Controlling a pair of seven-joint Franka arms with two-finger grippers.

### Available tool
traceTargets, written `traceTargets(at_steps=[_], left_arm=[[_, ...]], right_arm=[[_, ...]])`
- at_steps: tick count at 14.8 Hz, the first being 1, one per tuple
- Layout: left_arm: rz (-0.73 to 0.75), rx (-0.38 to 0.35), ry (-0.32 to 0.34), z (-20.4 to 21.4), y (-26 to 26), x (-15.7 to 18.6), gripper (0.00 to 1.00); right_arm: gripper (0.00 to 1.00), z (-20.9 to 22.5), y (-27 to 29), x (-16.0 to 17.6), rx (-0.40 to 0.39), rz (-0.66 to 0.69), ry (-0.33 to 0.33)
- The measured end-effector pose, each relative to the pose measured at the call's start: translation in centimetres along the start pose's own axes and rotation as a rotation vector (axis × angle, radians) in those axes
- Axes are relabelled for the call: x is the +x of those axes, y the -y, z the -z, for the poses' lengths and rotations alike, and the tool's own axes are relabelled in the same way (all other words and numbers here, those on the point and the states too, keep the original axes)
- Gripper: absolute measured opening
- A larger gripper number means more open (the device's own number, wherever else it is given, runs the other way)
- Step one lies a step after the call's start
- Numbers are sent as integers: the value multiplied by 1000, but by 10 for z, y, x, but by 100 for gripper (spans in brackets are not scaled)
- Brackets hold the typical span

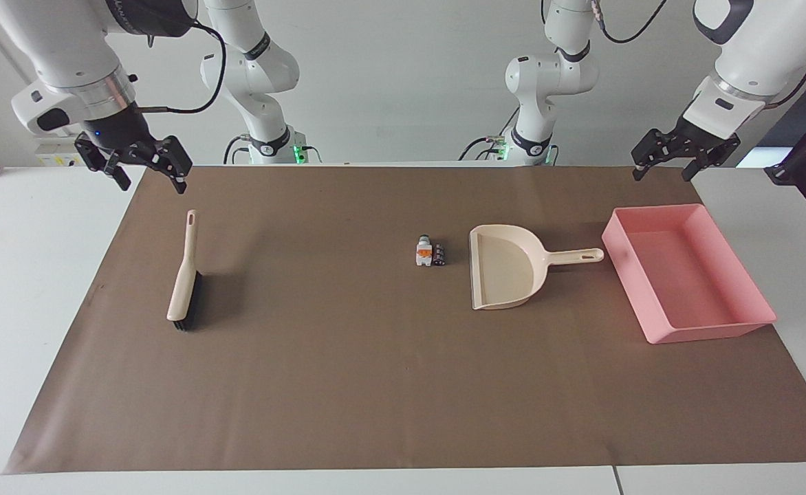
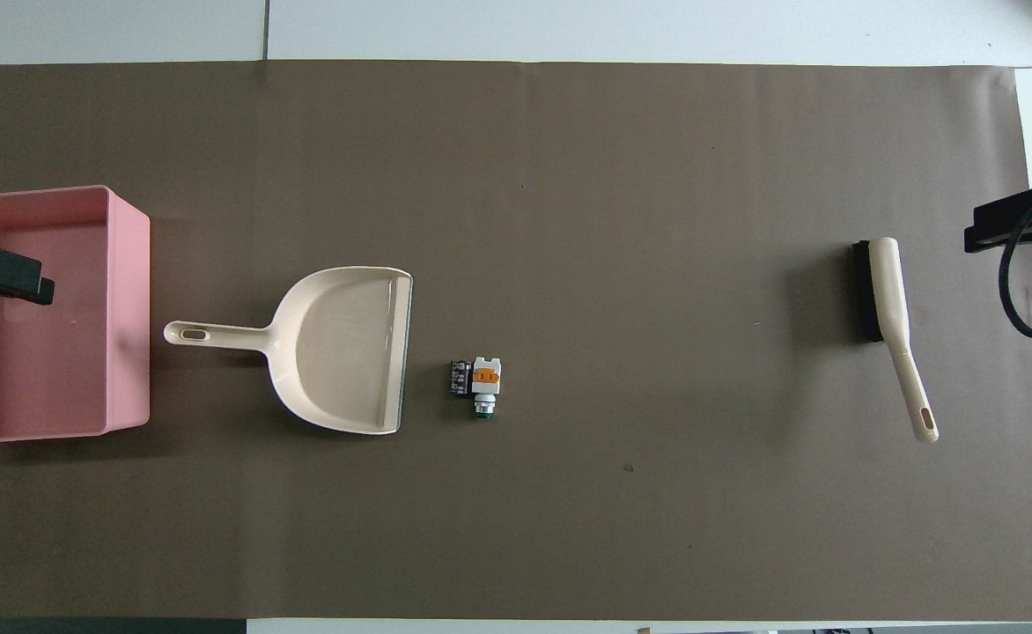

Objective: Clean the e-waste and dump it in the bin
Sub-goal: 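Reach the left gripper to the dustpan while the right gripper reaches the brush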

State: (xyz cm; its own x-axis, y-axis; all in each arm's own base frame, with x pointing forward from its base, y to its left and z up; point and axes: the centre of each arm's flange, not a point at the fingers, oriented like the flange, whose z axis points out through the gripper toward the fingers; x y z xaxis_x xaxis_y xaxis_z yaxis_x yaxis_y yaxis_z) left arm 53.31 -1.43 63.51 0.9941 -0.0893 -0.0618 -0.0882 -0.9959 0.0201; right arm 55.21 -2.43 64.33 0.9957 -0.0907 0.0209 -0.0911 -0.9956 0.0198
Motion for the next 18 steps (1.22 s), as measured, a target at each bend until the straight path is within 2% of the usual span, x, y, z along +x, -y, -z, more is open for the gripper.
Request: traceTargets(at_steps=[7,10,13,16,18], left_arm=[[-1,0,-1,0,0,0,99],[-43,4,-48,-2,1,7,99],[-201,12,-71,-8,0,12,99],[-488,32,-102,-19,-4,15,99],[-638,51,-128,-33,-8,16,99]], right_arm=[[100,-1,-2,-1,0,-3,11],[100,-13,-4,-6,-1,-6,41],[100,-35,-24,-11,3,-37,34],[100,-86,-51,-28,11,-13,22],[100,-123,-67,-41,16,11,44]])
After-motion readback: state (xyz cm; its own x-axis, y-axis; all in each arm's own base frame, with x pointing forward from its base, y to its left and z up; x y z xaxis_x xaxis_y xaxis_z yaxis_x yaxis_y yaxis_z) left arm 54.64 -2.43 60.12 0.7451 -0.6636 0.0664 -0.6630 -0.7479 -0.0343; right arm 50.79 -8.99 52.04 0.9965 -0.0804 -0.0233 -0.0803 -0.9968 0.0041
